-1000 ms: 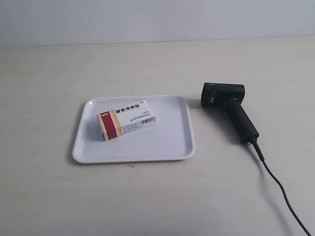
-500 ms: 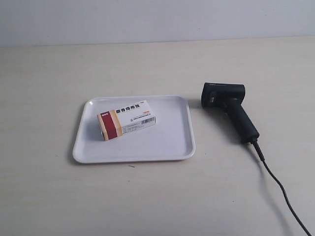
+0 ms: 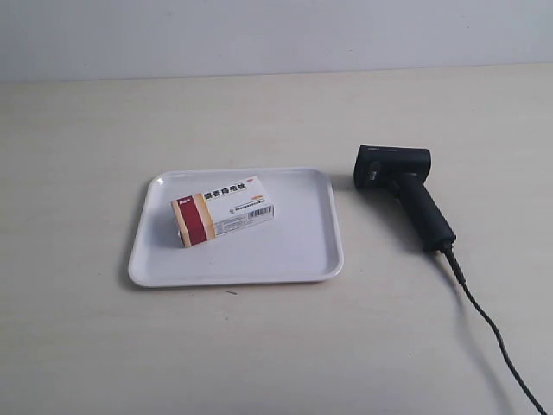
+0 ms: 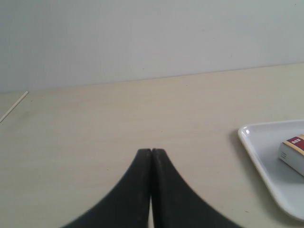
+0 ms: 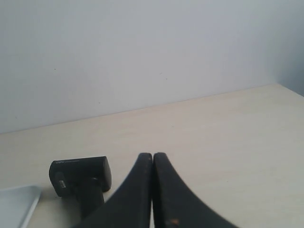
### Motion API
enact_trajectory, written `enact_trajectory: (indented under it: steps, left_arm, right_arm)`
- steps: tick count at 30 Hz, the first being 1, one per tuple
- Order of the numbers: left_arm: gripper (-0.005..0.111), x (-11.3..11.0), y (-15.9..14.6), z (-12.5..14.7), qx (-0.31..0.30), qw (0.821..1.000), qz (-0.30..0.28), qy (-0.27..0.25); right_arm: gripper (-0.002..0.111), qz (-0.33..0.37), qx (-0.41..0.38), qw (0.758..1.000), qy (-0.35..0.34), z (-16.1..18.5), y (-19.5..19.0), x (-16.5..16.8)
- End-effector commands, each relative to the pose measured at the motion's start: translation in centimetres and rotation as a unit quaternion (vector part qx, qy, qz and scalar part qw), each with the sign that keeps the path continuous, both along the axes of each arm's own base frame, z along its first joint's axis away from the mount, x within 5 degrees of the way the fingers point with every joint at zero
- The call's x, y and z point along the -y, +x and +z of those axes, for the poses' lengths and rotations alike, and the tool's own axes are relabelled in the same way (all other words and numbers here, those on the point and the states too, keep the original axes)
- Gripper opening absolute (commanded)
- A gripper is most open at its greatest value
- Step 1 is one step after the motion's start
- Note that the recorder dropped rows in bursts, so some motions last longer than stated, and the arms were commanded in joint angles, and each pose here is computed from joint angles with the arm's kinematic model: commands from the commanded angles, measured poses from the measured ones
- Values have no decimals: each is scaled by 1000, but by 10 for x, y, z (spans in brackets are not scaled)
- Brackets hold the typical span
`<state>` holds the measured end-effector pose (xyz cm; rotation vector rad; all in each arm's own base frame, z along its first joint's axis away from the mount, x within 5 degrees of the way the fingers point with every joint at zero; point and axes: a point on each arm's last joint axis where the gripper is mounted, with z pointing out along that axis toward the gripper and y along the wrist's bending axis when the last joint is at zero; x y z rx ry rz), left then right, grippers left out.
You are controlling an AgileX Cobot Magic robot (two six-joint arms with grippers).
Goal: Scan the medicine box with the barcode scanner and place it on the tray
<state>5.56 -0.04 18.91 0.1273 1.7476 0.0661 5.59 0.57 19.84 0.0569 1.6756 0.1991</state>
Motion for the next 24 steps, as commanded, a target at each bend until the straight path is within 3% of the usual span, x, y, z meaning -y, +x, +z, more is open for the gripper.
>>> enact_trajectory:
  steps: [1, 24]
  left_arm:
    - [2, 0, 0, 0, 4, 1000, 1, -4]
    - [2, 0, 0, 0, 4, 1000, 1, -4]
  right_arm:
    - [0, -3, 2, 1000, -8, -1, 0, 0]
    - [0, -3, 1, 1000, -8, -1, 0, 0]
